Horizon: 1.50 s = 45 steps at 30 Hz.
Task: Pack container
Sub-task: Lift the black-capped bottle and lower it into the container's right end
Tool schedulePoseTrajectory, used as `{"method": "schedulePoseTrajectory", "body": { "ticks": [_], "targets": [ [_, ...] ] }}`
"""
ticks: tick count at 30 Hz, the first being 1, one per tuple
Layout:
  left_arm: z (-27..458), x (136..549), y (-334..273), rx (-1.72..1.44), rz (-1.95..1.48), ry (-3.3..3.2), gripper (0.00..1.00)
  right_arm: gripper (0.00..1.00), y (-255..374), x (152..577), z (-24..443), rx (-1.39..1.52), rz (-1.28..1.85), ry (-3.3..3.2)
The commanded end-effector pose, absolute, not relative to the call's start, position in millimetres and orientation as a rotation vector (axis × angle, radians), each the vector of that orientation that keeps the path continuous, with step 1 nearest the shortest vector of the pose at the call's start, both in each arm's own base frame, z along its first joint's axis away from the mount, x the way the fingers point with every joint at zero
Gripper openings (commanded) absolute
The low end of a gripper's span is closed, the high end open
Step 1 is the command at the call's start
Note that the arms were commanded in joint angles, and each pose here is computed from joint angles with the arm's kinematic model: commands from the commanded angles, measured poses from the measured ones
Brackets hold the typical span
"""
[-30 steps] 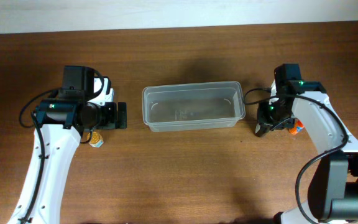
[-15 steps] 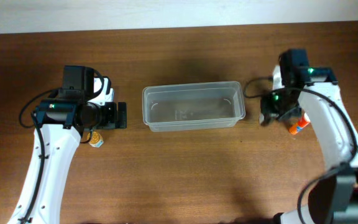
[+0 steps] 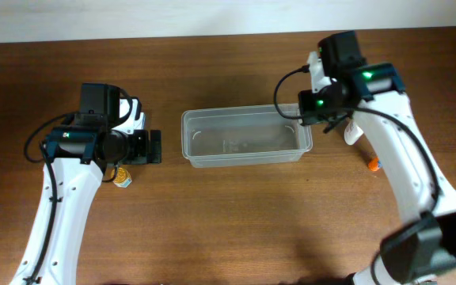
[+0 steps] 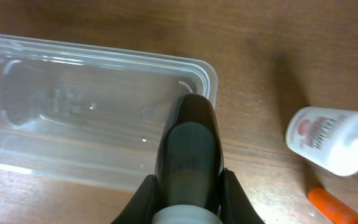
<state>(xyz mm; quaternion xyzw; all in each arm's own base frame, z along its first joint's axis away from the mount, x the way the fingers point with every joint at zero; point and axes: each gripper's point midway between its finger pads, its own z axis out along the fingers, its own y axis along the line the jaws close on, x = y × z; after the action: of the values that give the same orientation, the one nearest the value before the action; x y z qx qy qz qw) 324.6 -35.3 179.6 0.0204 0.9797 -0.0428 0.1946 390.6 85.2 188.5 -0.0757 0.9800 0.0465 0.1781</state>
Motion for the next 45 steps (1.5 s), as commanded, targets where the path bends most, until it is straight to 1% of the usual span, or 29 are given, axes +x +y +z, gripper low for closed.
{"method": "schedulePoseTrajectory", "body": {
  "ticks": [1,10,16,17,18,19,21,23,25,38,41,43,45],
  "targets": [
    [185,329,-32,0.067,-0.104,2.729,1.0,0.16,101,400,163,-0.269,0.146,2.813],
    [185,329,-32,0.067,-0.104,2.729,0.99,0.16,111,414,107,-0.295,0.145,2.907],
    [185,329,-32,0.066,-0.105,2.729,0.99,0.16,112,417,92,-0.296,0.14,2.931],
    [185,329,-32,0.067,-0.104,2.729,0.99,0.19,112,417,92,-0.296,0.141,2.93],
    [185,329,-32,0.067,-0.105,2.729,0.99,0.34,112,418,92,-0.296,0.141,2.928],
    [185,329,-32,0.067,-0.104,2.729,0.99,0.38,112,418,92,-0.296,0.141,2.926],
    [185,329,-32,0.067,-0.104,2.729,0.99,0.4,112,418,92,-0.296,0.141,2.927],
    [185,329,-32,0.067,-0.104,2.729,0.99,0.43,112,418,92,-0.296,0.142,2.927],
    [185,329,-32,0.067,-0.104,2.729,0.99,0.44,112,418,92,-0.296,0.142,2.927],
    [185,329,-32,0.066,-0.104,2.73,0.99,0.43,112,418,92,-0.296,0.142,2.927],
    [185,329,-32,0.067,-0.104,2.729,0.99,0.35,112,418,92,-0.297,0.142,2.926],
    [185,329,-32,0.067,-0.104,2.73,0.99,0.27,112,418,92,-0.297,0.141,2.927],
    [185,329,-32,0.067,-0.104,2.729,0.99,0.24,112,418,92,-0.296,0.141,2.927]
  ]
}}
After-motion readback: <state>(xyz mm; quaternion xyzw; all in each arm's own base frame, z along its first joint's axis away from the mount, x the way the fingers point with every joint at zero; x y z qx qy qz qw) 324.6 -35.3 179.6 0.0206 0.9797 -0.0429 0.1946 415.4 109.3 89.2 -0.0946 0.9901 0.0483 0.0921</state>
